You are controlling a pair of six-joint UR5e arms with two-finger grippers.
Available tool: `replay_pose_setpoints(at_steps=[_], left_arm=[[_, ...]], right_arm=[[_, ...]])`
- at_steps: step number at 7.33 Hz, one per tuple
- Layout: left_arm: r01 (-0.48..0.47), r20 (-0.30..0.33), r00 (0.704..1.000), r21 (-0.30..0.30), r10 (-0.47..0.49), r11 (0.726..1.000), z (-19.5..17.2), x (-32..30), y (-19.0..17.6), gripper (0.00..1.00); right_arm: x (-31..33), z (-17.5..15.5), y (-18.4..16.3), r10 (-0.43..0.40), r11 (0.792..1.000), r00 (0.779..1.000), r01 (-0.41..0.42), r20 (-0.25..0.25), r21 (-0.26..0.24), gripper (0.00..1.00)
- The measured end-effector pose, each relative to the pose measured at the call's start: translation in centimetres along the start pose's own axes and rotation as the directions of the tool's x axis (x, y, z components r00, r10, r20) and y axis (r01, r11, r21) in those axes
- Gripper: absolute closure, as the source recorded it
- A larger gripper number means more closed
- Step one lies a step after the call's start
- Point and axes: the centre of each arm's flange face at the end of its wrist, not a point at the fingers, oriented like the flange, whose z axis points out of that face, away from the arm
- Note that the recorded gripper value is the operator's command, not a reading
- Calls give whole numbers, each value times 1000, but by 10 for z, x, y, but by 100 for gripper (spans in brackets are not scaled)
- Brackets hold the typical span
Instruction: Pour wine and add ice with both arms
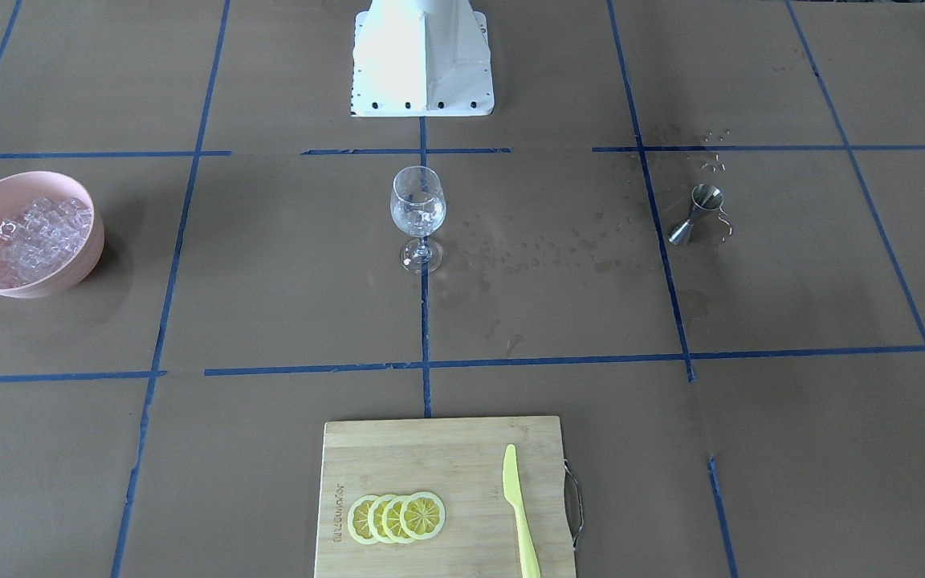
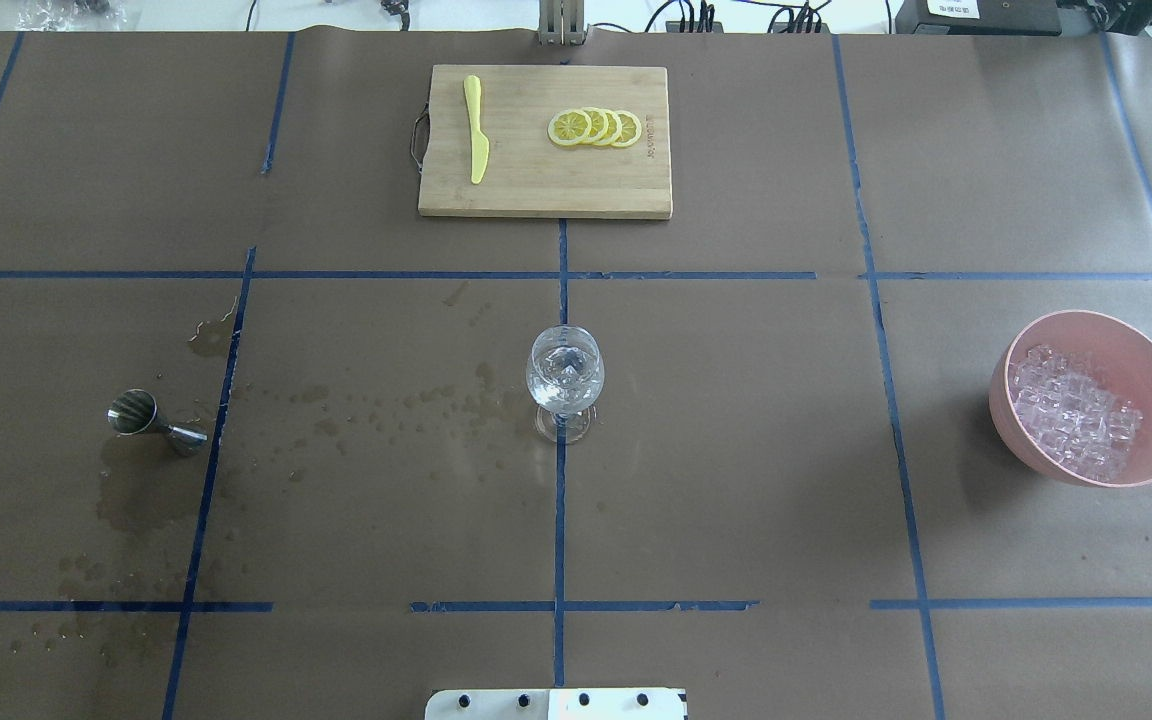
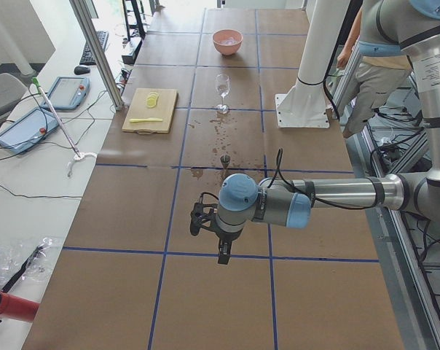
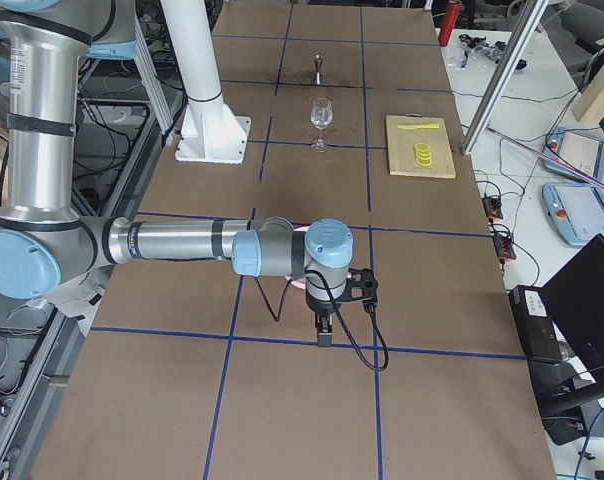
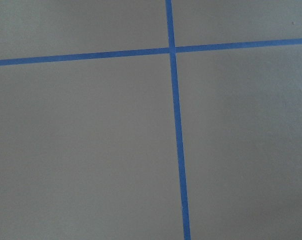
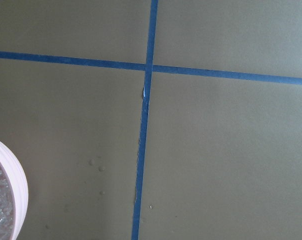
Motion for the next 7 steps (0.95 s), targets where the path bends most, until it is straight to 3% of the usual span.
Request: replay_pose_setpoints(at_steps=[7], left_arm=[[-4,-2,1000,4,4,1000,-1,1,-1,0]], right_arm=[[2,3,1,-5,1000,1000,5,1,2,0]])
